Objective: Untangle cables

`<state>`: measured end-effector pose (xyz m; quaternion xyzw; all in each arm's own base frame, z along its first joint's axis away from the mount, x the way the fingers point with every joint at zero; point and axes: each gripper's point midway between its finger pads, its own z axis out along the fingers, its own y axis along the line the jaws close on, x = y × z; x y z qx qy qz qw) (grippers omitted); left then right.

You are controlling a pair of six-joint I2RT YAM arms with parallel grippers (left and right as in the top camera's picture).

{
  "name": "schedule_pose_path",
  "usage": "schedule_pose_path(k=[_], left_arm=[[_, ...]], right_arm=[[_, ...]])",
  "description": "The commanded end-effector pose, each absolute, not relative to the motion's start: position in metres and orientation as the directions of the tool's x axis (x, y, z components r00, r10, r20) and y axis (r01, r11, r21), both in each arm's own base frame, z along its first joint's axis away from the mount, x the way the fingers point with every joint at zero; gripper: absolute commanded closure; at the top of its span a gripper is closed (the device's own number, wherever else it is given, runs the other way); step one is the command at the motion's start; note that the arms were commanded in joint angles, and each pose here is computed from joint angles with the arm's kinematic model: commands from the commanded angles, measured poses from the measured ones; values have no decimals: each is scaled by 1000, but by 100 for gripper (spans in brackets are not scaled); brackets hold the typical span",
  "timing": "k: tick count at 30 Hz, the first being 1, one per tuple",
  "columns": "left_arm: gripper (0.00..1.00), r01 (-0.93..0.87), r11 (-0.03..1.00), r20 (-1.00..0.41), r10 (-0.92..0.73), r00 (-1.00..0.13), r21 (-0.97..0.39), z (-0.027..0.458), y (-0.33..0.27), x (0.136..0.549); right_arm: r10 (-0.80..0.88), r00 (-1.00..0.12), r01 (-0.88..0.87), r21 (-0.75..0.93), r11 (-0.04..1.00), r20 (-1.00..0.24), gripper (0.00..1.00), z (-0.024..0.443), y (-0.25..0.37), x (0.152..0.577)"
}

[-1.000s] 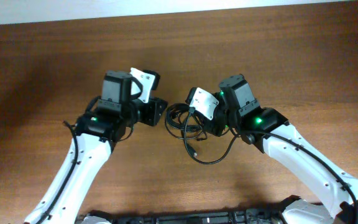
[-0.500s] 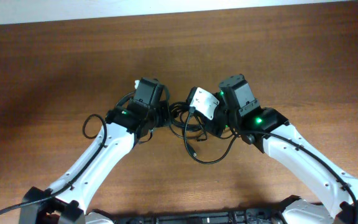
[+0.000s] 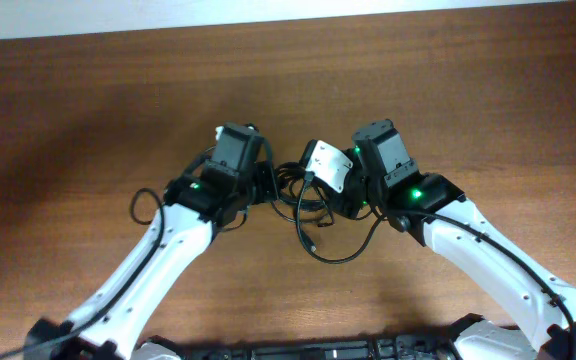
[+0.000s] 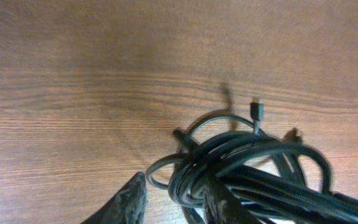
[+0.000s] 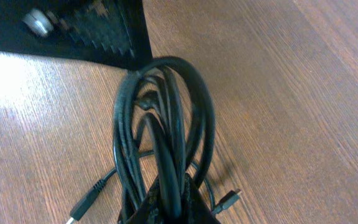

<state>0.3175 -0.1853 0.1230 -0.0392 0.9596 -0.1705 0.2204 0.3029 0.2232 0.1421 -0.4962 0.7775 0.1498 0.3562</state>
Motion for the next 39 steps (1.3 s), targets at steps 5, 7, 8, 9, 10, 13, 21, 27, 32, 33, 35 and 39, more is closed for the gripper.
schedule_pose_path(k=[5, 7, 8, 9, 10, 13, 21, 27, 32, 33, 35, 39], left_arm=[[73, -20, 944, -372, -149, -916, -328, 94, -199, 328], [74, -46, 948, -387, -172, -906, -315, 94, -195, 332], [78, -61, 957, -409, -179, -895, -284, 94, -188, 336], [84, -77, 964, -425, -183, -887, -254, 92, -182, 339], [84, -82, 966, -425, -182, -887, -243, 89, -181, 339], [86, -160, 961, -355, -234, -905, -226, 64, -179, 335], [100, -297, 949, -336, -315, -887, -104, 44, -130, 340], [100, -365, 907, -418, -421, -805, -210, 90, -77, 367], [100, 47, 950, -562, -142, -815, -309, 138, -123, 381], [100, 86, 947, -567, -111, -816, -309, 140, -126, 380], [100, 214, 932, -591, 1, -806, -291, 143, -137, 376], [100, 412, 866, -639, 150, -755, -284, 156, -155, 364]], right_arm=[[-644, -227, -876, -135, 462, -730, 96, 157, 226, 303], [-644, -228, -876, -134, 463, -730, 96, 157, 226, 303], [-637, -240, -873, -124, 472, -733, 96, 158, 226, 303], [-627, -256, -868, -110, 484, -735, 96, 158, 226, 303], [-608, -287, -858, -83, 507, -740, 96, 158, 226, 303], [-553, -349, -833, -19, 553, -757, 96, 163, 228, 303], [-99, -527, -258, 49, 965, -844, 96, 222, 114, 361], [178, -632, 88, 158, 984, -755, 88, 197, 29, 359], [-4, -725, -305, 315, 899, -689, 54, 177, 110, 346], [-84, -720, -408, 322, 854, -689, 42, 171, 129, 341], [-215, -689, -544, 298, 784, -692, 33, 156, 159, 335], [-268, -606, -636, 254, 729, -749, 23, 147, 197, 353]])
